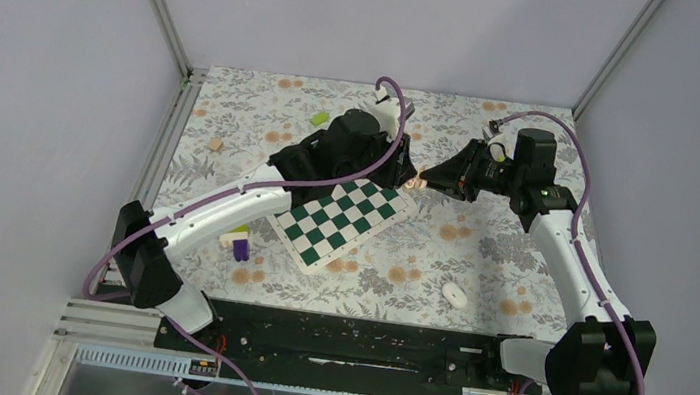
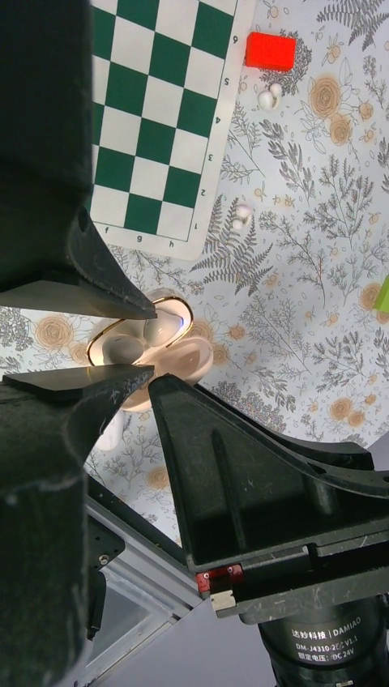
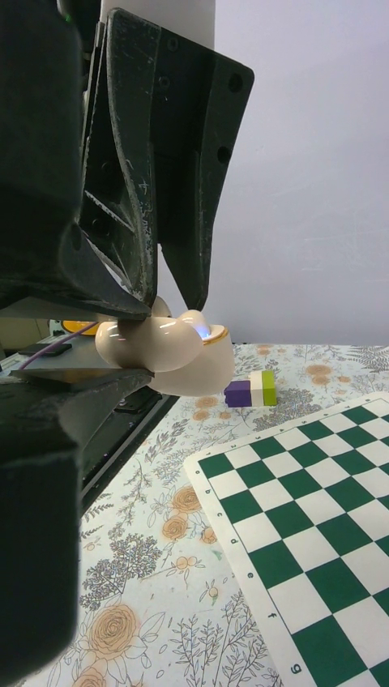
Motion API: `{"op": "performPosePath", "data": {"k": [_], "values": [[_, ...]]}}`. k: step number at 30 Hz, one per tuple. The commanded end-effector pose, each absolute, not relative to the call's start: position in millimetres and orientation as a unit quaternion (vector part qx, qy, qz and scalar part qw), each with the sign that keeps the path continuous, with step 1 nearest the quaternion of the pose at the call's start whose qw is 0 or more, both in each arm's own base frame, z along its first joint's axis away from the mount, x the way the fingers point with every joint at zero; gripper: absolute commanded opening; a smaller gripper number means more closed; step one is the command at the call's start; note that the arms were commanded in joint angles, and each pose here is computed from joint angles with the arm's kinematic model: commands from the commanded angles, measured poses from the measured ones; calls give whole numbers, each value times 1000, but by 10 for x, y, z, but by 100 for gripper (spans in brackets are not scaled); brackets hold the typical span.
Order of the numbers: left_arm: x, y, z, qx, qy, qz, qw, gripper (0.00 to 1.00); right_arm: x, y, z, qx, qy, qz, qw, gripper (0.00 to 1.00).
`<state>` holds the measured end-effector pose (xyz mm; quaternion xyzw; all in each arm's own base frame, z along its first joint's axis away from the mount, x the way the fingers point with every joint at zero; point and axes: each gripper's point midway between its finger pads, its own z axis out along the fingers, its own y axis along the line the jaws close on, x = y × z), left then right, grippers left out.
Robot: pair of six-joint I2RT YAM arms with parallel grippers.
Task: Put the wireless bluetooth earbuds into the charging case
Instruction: Place the earbud in the charging case.
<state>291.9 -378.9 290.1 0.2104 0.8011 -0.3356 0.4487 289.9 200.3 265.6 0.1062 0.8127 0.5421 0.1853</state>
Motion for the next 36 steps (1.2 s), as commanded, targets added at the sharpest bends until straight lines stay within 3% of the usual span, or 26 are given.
{"op": "performPosePath", "data": {"k": [1, 7, 12, 21, 29, 36], "values": [[2937, -3795, 3171, 201, 783, -349, 474, 27, 2815, 2052, 2892, 72, 800, 559, 204, 0], [2926, -3785, 3207, 195, 783, -353, 474, 28, 2811, 2051, 2902, 72, 799, 561, 205, 0], [2881, -3821, 3116, 191, 790, -355, 462, 37, 2801, 2049, 2926, 71, 798, 561, 208, 0], [2824, -3799, 2966, 180, 802, -352, 447, 37, 2789, 2051, 2935, 69, 797, 562, 209, 0], [2743, -3777, 3345, 175, 771, -390, 473, 38, 2765, 2047, 2959, 69, 796, 563, 211, 0], [2647, -3716, 3718, 157, 737, -432, 496, 47, 2749, 2044, 2985, 67, 794, 565, 213, 0]]}}
